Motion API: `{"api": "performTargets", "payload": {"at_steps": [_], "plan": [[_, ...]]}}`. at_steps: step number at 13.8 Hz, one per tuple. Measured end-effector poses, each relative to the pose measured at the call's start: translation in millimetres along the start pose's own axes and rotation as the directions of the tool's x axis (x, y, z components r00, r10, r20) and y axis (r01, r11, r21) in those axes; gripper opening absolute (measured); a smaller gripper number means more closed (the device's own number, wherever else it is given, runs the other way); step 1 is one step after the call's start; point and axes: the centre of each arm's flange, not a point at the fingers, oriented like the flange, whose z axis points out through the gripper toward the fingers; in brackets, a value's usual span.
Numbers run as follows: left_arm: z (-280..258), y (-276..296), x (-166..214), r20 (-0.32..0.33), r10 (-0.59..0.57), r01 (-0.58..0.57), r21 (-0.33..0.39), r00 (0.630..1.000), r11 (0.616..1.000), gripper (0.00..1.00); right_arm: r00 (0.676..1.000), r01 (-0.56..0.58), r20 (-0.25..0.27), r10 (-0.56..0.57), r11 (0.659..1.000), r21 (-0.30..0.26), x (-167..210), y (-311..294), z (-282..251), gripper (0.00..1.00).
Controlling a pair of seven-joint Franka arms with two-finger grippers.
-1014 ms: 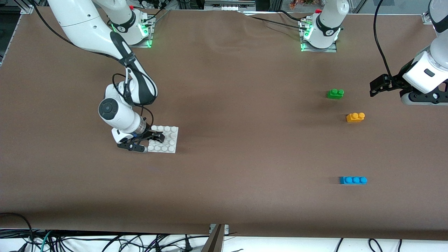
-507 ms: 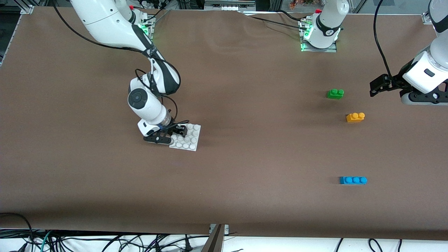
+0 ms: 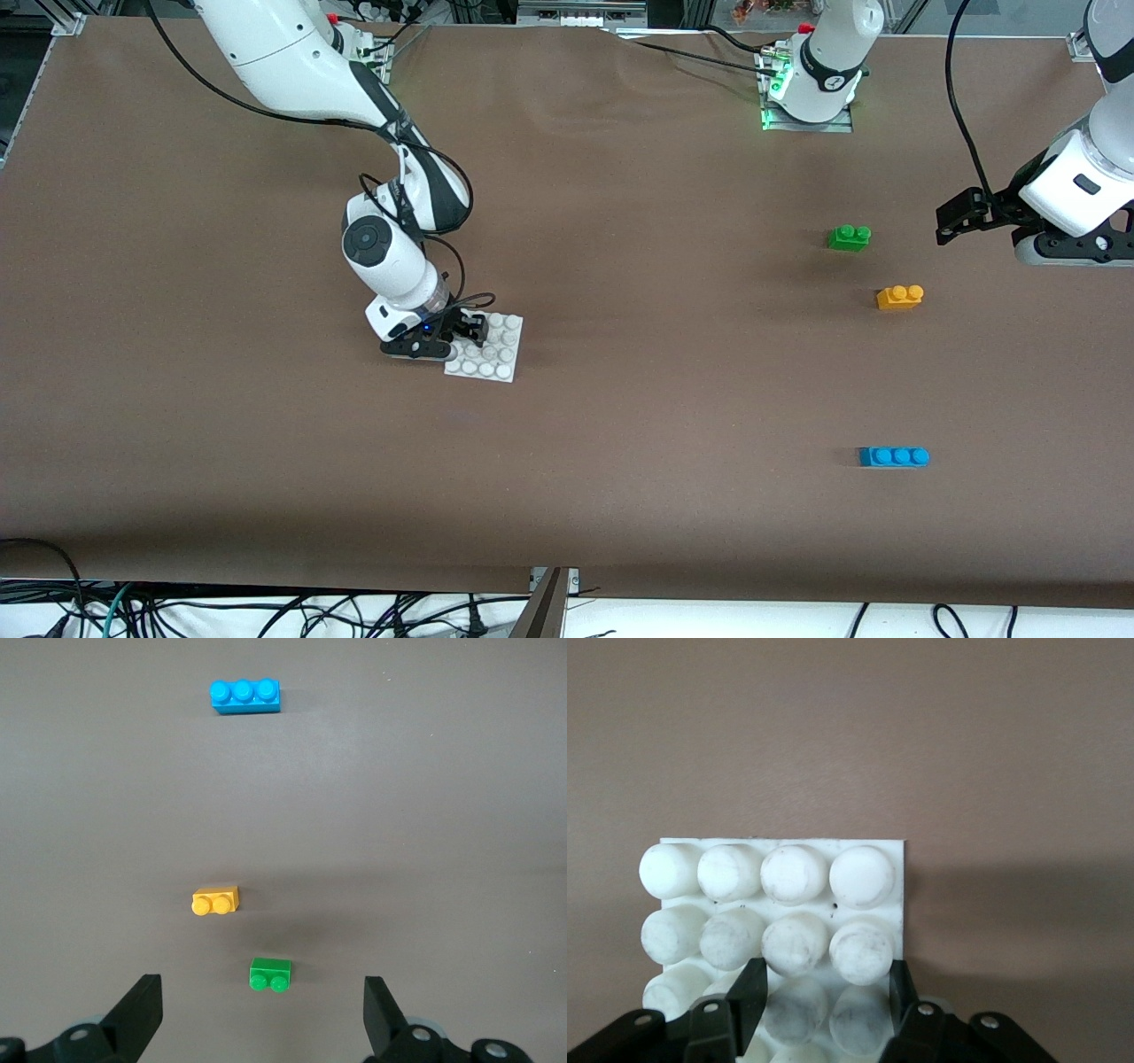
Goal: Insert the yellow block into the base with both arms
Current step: 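Grip the white base plate and slide it toward the table middle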
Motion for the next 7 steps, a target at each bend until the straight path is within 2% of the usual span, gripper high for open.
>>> {"api": "performTargets", "payload": {"at_steps": [5,7], "plan": [[0.0,0.0,0.0,0.000,0.000,0.000,0.000,1.000,1.000,1.00,0.995,0.096,-0.001,-0.096,0.995,0.025,-36.7,-53.5,7.7,0.60],[0.0,0.0,0.0,0.000,0.000,0.000,0.000,1.000,1.000,1.00,0.993,0.113,-0.026,-0.112,0.992,0.049,-50.7,-76.5,12.2,0.60]]}}
